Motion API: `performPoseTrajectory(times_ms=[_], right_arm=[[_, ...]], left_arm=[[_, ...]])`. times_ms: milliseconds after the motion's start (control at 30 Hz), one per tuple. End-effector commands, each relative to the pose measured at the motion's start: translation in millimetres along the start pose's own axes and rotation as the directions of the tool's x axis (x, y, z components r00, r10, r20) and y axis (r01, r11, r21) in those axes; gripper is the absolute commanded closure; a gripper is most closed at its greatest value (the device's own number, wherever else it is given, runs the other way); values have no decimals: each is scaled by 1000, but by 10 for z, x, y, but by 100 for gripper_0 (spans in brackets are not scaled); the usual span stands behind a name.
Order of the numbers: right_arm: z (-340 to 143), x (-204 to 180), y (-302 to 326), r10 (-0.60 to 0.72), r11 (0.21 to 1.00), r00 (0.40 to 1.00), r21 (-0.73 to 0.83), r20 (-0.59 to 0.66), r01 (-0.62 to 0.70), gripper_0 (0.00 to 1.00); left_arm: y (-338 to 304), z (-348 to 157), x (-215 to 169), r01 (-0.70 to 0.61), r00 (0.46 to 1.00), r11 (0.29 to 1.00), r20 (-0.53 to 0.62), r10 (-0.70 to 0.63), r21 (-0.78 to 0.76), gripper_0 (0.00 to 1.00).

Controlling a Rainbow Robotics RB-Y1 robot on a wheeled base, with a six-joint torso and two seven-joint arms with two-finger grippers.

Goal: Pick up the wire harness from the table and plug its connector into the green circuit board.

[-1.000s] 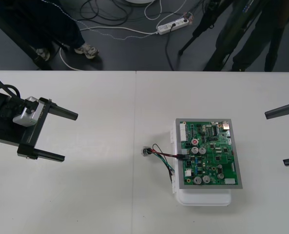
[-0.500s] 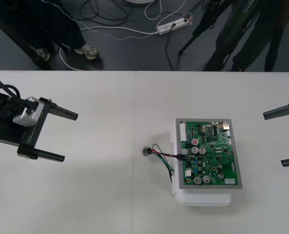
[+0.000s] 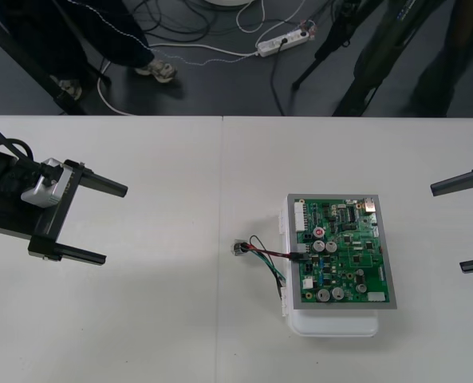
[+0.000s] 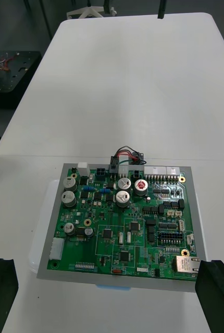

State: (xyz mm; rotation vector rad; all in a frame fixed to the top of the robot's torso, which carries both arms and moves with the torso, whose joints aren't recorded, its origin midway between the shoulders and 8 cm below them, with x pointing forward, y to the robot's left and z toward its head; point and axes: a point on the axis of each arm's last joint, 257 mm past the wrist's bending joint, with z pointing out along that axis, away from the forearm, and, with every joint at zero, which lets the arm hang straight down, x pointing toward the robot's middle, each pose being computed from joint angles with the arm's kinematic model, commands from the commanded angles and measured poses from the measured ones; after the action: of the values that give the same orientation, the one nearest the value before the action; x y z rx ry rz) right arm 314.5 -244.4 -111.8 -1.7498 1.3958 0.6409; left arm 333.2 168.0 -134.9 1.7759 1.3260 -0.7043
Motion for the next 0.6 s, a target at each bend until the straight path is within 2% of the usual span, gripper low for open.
performPoseTrajectory(times_ms=[33,600], right_arm=[[-63,-49,-9,18,1000,1000,16,16,-18,0],[-63,-49,-9,18,1000,1000,16,16,-18,0]], left_arm=[[-107,-125,42,-47,998,998,-46,48,32,3],[-107,-125,42,-47,998,998,-46,48,32,4]])
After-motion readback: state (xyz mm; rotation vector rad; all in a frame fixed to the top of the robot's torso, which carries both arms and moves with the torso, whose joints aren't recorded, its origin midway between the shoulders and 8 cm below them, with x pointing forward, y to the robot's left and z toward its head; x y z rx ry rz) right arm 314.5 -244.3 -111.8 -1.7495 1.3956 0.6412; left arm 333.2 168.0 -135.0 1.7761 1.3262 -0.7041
